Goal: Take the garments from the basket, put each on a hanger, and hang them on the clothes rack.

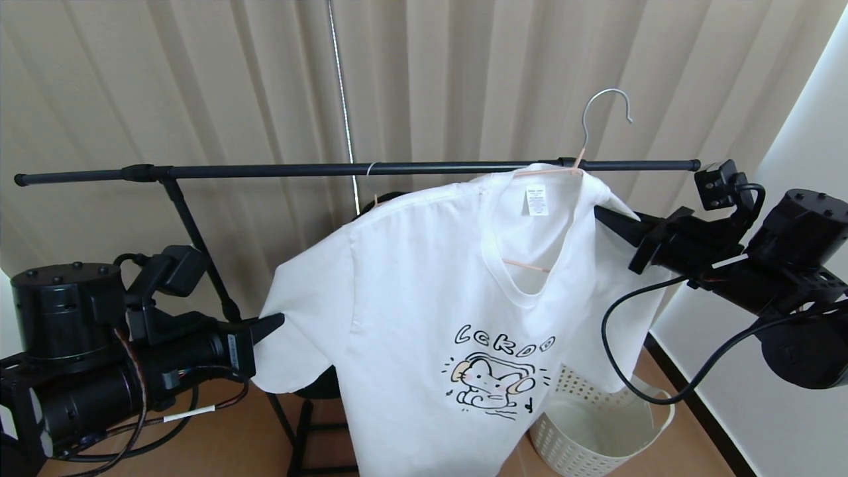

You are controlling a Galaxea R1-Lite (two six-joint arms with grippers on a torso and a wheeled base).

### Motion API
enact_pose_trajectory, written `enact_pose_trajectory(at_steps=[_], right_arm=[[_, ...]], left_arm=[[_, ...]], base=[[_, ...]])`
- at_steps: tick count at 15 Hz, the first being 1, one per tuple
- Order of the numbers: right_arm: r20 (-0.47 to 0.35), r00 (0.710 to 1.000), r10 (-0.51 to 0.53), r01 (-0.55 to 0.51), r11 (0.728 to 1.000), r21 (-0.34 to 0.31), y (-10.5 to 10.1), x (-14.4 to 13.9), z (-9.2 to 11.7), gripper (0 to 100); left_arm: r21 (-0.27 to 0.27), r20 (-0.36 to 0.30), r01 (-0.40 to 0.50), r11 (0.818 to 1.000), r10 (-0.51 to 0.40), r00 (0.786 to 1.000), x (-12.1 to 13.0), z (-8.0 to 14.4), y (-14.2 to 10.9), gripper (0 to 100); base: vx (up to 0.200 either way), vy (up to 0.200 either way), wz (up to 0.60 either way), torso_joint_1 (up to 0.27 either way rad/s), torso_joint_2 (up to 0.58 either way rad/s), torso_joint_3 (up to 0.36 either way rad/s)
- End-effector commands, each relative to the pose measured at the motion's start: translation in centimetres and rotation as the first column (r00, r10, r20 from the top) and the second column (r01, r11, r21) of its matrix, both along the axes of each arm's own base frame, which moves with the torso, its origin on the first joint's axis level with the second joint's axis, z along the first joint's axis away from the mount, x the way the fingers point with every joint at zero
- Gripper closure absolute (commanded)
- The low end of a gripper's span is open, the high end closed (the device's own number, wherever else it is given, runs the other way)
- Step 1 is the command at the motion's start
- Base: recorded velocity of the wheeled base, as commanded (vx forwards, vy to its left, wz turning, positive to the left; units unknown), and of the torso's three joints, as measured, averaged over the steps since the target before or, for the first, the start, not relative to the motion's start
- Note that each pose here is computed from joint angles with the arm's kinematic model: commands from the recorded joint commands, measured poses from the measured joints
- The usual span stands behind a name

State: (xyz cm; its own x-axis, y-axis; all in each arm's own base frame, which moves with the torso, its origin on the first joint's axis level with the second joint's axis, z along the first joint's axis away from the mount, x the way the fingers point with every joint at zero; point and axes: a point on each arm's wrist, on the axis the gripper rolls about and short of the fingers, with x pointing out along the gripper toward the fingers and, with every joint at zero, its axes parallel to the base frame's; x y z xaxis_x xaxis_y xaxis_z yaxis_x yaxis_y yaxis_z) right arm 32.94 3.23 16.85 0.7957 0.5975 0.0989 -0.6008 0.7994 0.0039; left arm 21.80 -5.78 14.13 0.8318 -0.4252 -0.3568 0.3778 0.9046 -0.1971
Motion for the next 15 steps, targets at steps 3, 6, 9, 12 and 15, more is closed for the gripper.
enact_pose_trajectory(at_steps=[3, 6, 9, 12, 15], right_arm=[[-0.002, 1.0, 0.022, -0.022, 1.0, 0.001, -0.31, 0.0, 0.02, 100], [-0.009, 1.0, 0.021, -0.02, 1.0, 0.012, -0.46, 0.03, 0.06, 100], [-0.008, 1.0, 0.017, -0.016, 1.0, 0.017, -0.61, 0.13, 0.15, 100], [-0.009, 1.0, 0.017, -0.017, 1.0, 0.018, -0.66, 0.14, 0.15, 100], [-0.012, 1.0, 0.018, -0.018, 1.0, 0.018, -0.61, 0.14, 0.06, 100]], left_arm=[[-0.003, -0.006, -0.011, 1.0, 0.01, 1.0, 0.04, -0.11, 0.2, 100], [-0.003, -0.005, -0.012, 1.0, 0.012, 1.0, 0.03, -0.08, 0.24, 100], [0.001, -0.018, -0.022, 1.0, 0.022, 1.0, -0.12, -0.41, 0.55, 100], [0.003, -0.025, -0.022, 1.0, 0.022, 0.999, -0.2, -0.59, 0.57, 100], [0.002, -0.024, -0.019, 1.0, 0.019, 1.0, -0.23, -0.55, 0.54, 100]], base=[[0.0, 0.0, 0.0, 0.0, 0.0, 0.0], [0.0, 0.0, 0.0, 0.0, 0.0, 0.0], [0.0, 0.0, 0.0, 0.0, 0.0, 0.0], [0.0, 0.0, 0.0, 0.0, 0.0, 0.0], [0.0, 0.0, 0.0, 0.0, 0.0, 0.0]])
